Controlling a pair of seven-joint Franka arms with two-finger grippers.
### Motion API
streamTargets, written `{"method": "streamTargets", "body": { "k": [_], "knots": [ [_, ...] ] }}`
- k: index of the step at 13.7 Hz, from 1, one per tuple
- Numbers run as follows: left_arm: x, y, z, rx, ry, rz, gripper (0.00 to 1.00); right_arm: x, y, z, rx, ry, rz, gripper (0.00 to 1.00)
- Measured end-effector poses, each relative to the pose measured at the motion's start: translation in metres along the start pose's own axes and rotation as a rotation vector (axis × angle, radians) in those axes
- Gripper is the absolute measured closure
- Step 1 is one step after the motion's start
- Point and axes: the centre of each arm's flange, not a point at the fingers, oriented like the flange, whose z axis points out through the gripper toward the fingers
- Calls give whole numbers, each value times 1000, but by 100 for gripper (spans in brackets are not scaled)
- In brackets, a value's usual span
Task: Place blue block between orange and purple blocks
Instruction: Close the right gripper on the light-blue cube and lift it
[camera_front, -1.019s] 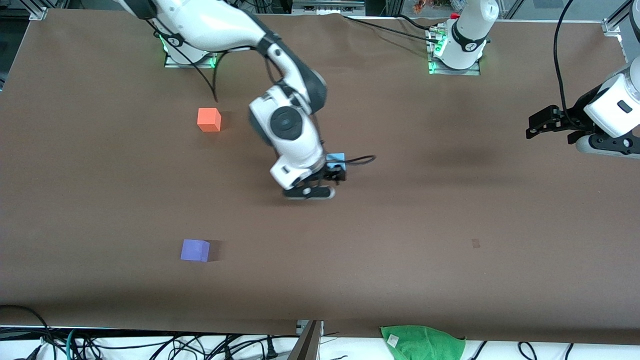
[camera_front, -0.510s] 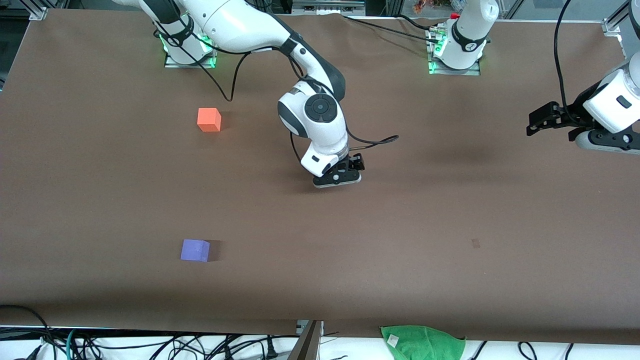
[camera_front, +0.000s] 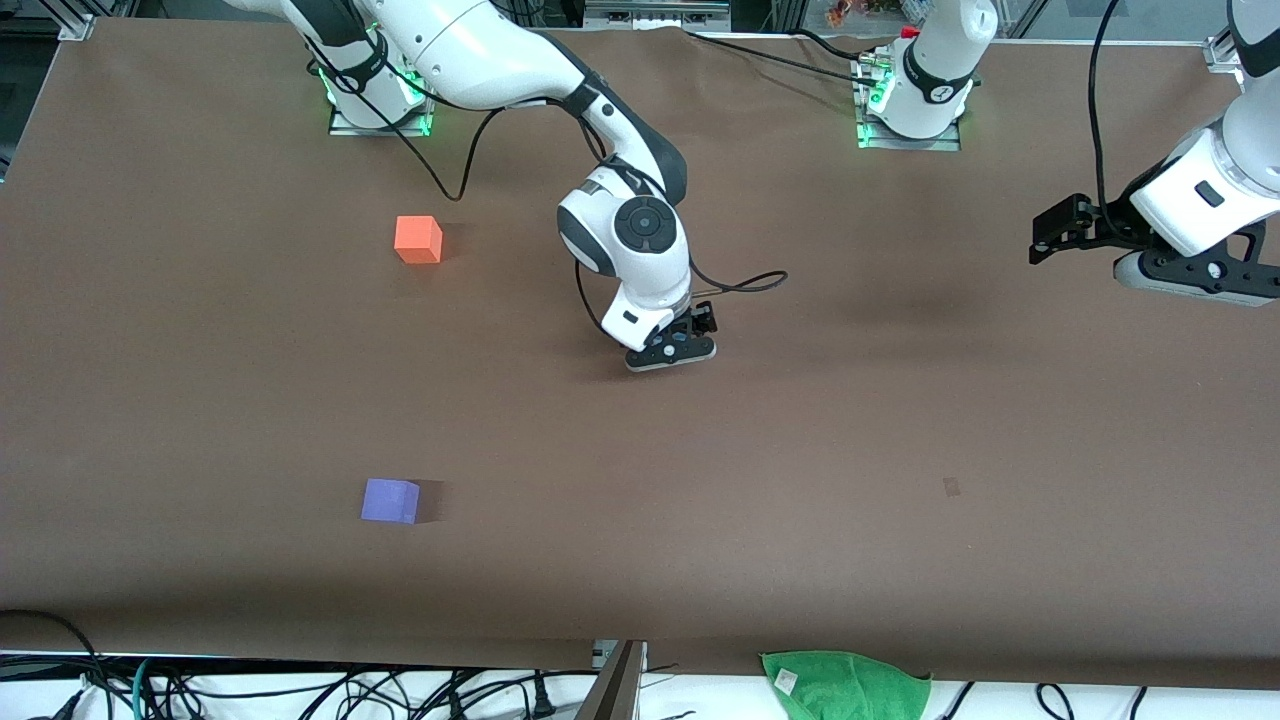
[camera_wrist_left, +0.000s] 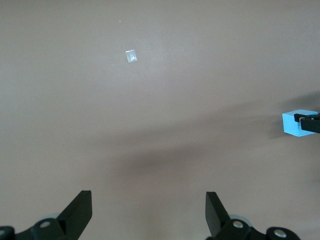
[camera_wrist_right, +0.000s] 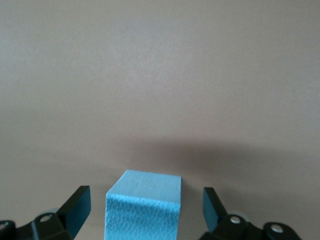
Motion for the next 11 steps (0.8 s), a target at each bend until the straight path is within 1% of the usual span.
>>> {"method": "streamTargets", "body": {
  "k": [4, 5, 6, 7, 8, 9, 10, 11],
  "knots": [
    [-3, 0, 1, -1, -18, 0, 0, -8, 0, 10, -12, -17, -6, 1],
    [-3, 0, 1, -1, -21, 0, 0, -10, 2, 13, -16, -22, -7, 5],
    [-3, 0, 1, -2, -21, 0, 0, -11, 2, 14, -17, -25, -7, 14],
    [-3, 0, 1, -2, -22, 0, 0, -13, 1, 15, -18, -27, -9, 14],
    [-3, 0, 1, -2, -22, 0, 0, -14, 1, 16, -19, -28, -10, 22],
    [-3, 0, 1, -2, -22, 0, 0, -14, 0, 16, -18, -27, -11, 33],
    [-3, 0, 1, -2, -23, 0, 0, -14, 0, 14, -16, -25, -7, 41],
    [-3, 0, 1, -2, -23, 0, 0, -14, 0, 14, -16, -25, 0, 41]
  ]
}}
